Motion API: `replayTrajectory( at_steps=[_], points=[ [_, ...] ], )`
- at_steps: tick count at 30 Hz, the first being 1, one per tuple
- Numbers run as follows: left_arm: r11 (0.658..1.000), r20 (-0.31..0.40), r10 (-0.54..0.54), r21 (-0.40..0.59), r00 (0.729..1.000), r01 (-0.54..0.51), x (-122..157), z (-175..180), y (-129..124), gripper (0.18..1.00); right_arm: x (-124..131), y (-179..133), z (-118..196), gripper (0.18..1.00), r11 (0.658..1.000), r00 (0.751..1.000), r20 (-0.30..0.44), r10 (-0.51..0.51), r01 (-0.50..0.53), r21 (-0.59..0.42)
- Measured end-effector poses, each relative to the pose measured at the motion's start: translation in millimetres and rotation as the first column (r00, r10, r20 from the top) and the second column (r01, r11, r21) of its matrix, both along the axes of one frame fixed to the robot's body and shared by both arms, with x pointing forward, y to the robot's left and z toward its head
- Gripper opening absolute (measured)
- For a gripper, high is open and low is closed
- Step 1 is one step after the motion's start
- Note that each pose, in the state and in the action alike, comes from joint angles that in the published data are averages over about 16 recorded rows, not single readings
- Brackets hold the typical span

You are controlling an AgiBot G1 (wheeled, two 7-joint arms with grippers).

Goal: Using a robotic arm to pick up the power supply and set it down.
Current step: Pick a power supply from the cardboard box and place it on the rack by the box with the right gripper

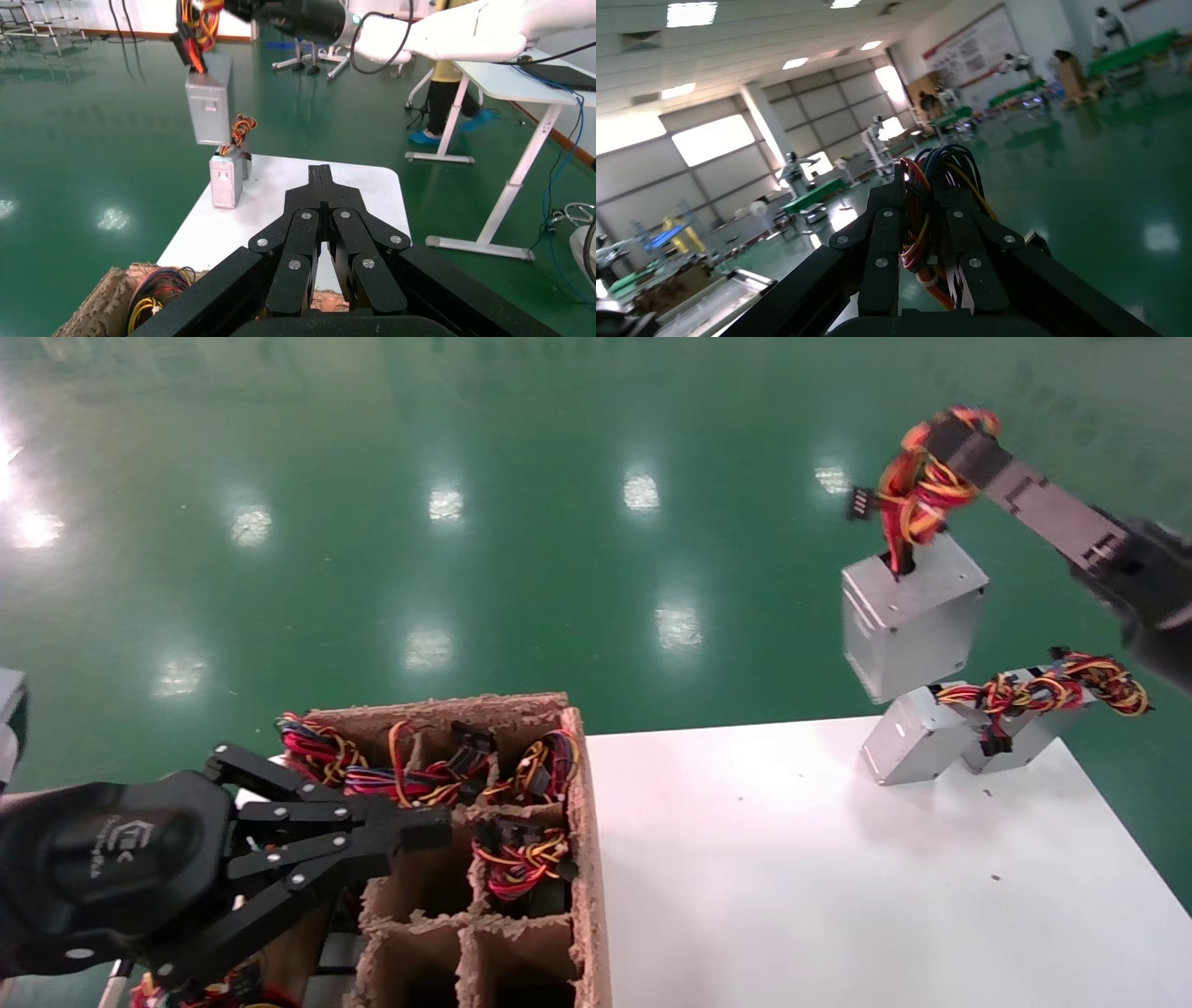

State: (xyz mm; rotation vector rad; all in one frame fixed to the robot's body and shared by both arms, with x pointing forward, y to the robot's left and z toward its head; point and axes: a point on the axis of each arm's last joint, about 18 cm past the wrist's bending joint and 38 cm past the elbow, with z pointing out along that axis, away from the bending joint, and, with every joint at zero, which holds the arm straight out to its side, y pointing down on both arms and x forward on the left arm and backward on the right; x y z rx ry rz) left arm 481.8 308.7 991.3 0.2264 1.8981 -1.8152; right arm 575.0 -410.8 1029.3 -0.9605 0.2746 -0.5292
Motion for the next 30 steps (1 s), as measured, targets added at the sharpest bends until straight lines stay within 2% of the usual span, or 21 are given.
replayTrajectory(
  at_steps=[7,17,30],
  points=[
    [1.0,0.0,0.0,0.0,1.0,0.0,0.0,0.0,0.0,0.191,24.7,-17.9,-27.7,0.235,0.994,0.989,-0.129,-0.071,0.081,0.07],
    [1.0,0.0,0.0,0.0,1.0,0.0,0.0,0.0,0.0,0.191,56.5,-24.6,-62.3,0.235,0.976,0.954,-0.273,-0.126,0.168,0.136],
    [1.0,0.0,0.0,0.0,1.0,0.0,0.0,0.0,0.0,0.191,80.1,-41.1,-93.0,0.235,0.943,0.887,-0.412,-0.209,0.295,0.156]
  ],
)
